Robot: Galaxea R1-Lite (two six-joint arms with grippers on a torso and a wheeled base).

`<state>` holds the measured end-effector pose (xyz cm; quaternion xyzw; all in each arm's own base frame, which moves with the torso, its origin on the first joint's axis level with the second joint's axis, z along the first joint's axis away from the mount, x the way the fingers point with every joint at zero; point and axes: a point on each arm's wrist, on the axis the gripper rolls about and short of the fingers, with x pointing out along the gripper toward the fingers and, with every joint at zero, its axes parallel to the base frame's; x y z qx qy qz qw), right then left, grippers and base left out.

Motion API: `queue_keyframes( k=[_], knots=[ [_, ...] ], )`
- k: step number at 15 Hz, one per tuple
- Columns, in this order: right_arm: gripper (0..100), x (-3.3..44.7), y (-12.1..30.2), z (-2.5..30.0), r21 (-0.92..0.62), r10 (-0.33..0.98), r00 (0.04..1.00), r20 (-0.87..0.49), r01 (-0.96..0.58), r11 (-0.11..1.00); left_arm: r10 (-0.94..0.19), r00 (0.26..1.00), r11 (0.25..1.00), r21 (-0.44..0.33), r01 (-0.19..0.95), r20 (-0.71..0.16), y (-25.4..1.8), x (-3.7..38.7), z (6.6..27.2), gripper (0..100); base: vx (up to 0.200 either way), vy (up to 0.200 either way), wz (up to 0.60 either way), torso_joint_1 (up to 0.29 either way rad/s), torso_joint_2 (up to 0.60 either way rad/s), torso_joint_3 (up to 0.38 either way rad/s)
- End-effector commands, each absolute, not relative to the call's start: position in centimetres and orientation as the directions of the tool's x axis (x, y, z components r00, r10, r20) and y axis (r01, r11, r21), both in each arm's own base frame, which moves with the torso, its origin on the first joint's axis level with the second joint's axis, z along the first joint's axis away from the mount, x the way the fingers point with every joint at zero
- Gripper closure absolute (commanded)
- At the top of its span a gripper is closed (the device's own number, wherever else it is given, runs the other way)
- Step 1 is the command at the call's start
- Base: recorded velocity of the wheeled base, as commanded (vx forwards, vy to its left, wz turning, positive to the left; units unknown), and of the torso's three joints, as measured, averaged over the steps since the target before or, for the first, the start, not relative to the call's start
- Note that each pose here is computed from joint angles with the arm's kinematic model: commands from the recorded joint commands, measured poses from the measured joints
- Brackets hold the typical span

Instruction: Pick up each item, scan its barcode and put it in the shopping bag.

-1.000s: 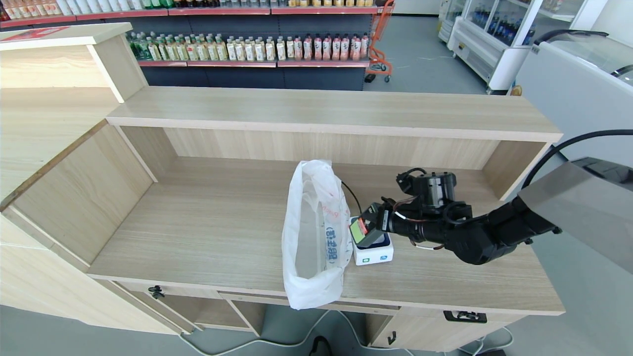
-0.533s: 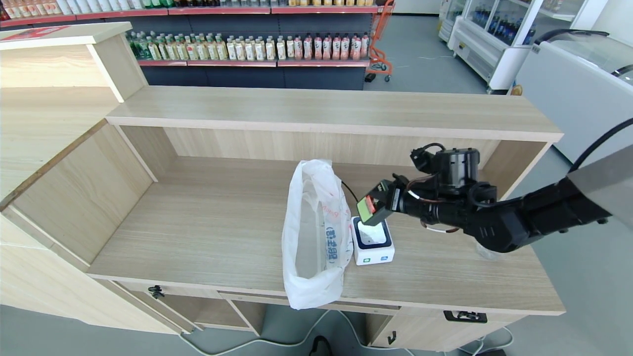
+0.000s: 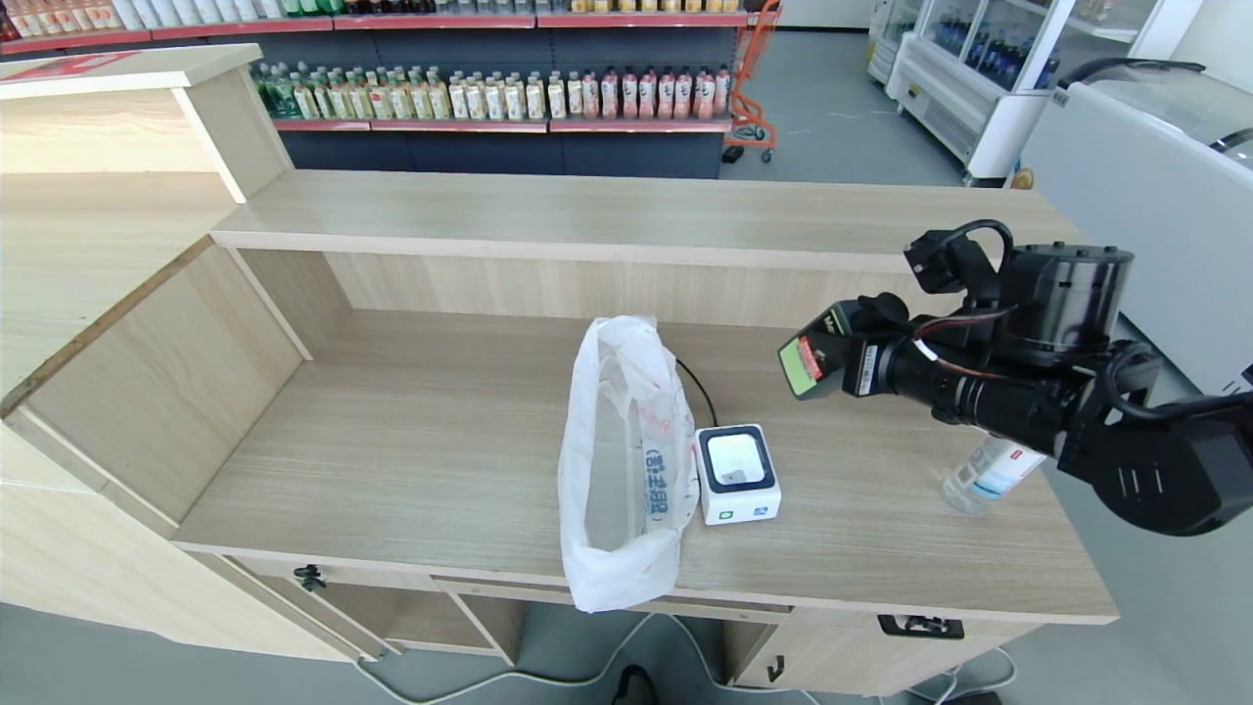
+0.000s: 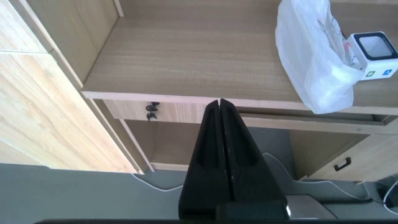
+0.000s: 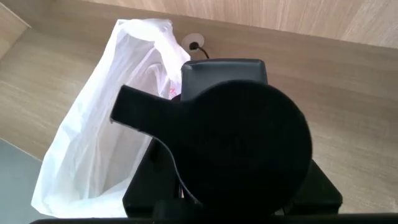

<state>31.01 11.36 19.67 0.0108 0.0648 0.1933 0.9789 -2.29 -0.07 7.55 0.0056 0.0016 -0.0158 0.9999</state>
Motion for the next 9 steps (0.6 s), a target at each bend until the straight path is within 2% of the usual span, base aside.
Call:
queue_keyframes(
  k=[1, 2, 9],
  knots=[
    [100, 30.2, 10.8, 20.3, 0.044, 0.372, 0.922, -0.104, -0.370, 0.928, -0.032, 0.999, 0.999, 0.012, 0.032, -0.003, -0.1, -2.3, 7.5, 100, 0.000, 0.000, 0.00, 0.000, 0.00, 0.000],
    [100, 30.3, 10.8, 20.3, 0.044, 0.371, 0.923, -0.103, -0.368, 0.929, -0.032, 0.999, 0.999, 0.015, 0.032, -0.002, -0.1, -2.3, 7.6, 100, 0.000, 0.000, 0.00, 0.000, 0.00, 0.000],
    [100, 32.0, 12.1, 19.9, 0.041, 0.352, 0.930, -0.107, -0.350, 0.936, -0.032, 0.999, 0.999, 0.014, 0.032, -0.002, -0.1, -2.3, 7.6, 100, 0.000, 0.200, 0.00, 0.005, 0.00, 0.004]
  ],
)
